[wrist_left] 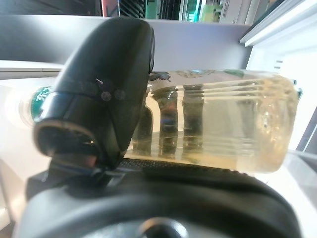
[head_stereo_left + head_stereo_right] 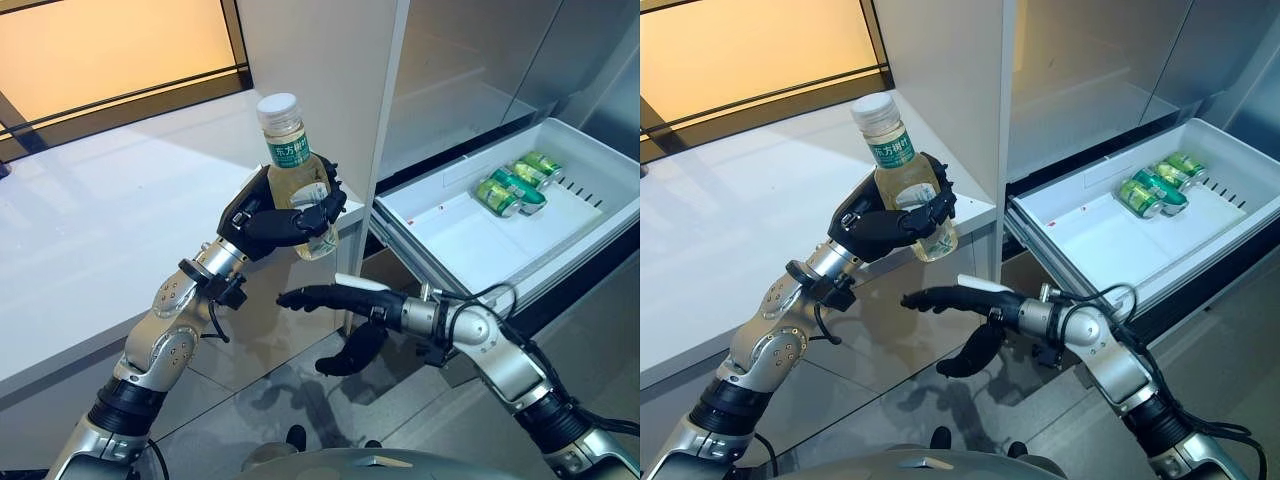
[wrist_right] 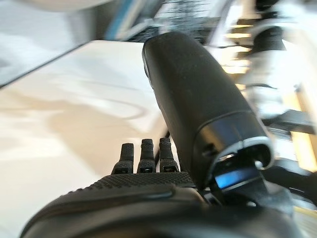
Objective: Put drinks into fridge and close the fridge
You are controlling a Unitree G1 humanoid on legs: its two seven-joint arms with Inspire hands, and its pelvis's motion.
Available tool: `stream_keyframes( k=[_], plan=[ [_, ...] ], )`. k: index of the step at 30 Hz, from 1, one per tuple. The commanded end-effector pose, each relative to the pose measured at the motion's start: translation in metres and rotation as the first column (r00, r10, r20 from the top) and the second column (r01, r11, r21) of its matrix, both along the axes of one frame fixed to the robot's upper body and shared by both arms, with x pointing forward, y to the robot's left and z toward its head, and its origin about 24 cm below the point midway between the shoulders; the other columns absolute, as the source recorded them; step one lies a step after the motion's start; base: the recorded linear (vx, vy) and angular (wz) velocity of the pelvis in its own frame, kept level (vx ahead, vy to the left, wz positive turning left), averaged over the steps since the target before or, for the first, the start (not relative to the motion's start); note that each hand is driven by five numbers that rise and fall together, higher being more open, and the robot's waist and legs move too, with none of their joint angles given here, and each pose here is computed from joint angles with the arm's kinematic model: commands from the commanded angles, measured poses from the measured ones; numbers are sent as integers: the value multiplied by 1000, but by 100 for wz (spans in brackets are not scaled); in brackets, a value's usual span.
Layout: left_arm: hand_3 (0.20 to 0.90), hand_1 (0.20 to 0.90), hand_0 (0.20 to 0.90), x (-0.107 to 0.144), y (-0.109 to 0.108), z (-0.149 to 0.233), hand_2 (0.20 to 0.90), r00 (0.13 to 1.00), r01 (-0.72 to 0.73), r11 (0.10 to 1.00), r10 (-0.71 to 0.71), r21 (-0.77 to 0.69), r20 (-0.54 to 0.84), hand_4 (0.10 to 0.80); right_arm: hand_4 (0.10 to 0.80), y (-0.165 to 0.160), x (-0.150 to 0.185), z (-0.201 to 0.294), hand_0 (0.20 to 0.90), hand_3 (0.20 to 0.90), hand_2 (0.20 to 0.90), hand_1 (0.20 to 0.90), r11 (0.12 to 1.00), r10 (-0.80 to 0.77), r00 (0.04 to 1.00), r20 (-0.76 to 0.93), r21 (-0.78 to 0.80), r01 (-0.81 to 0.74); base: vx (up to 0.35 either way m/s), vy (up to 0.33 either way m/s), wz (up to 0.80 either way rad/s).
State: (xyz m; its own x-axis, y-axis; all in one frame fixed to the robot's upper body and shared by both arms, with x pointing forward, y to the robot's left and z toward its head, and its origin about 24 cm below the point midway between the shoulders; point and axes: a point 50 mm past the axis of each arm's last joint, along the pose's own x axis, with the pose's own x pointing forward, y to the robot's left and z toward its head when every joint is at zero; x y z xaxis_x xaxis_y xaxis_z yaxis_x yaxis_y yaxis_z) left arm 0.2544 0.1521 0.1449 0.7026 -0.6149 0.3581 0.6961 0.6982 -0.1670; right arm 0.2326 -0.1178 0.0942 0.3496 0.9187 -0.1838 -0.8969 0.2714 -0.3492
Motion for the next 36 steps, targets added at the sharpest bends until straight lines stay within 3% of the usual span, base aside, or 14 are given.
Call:
stream_keyframes(
  k=[1,4,8,12,21,30,36],
  plan=[
    [200,300,300,-17,8,79,300,898,97,982,-18,-160,439,100,800,13,-3,64,900,900,900,900,940,155,977,147,283,-192,0,0,0],
    [200,300,300,-19,13,82,300,874,83,986,-3,-143,485,100,800,1,-1,78,900,900,900,900,890,138,982,131,418,-181,0,0,0],
    [200,300,300,-20,21,84,300,862,35,990,37,-133,506,100,800,-14,1,84,900,900,900,900,874,59,987,147,471,-122,0,0,0],
    [200,300,300,-20,37,90,300,824,-106,989,146,-103,548,100,800,-35,4,92,900,900,900,900,873,-58,977,203,485,-48,0,0,0],
    [200,300,300,-15,51,95,300,801,-205,974,224,-97,556,100,800,-56,16,100,900,900,900,900,870,-226,952,208,483,101,0,0,0],
    [200,300,300,-11,42,97,300,817,-140,987,159,-77,555,100,800,-56,31,87,900,900,900,900,865,-281,957,77,452,218,0,0,0],
    [200,300,300,-6,33,95,300,828,-129,992,115,-12,549,100,800,-47,37,98,900,900,900,900,837,-261,962,80,514,185,0,0,0]
  ],
)
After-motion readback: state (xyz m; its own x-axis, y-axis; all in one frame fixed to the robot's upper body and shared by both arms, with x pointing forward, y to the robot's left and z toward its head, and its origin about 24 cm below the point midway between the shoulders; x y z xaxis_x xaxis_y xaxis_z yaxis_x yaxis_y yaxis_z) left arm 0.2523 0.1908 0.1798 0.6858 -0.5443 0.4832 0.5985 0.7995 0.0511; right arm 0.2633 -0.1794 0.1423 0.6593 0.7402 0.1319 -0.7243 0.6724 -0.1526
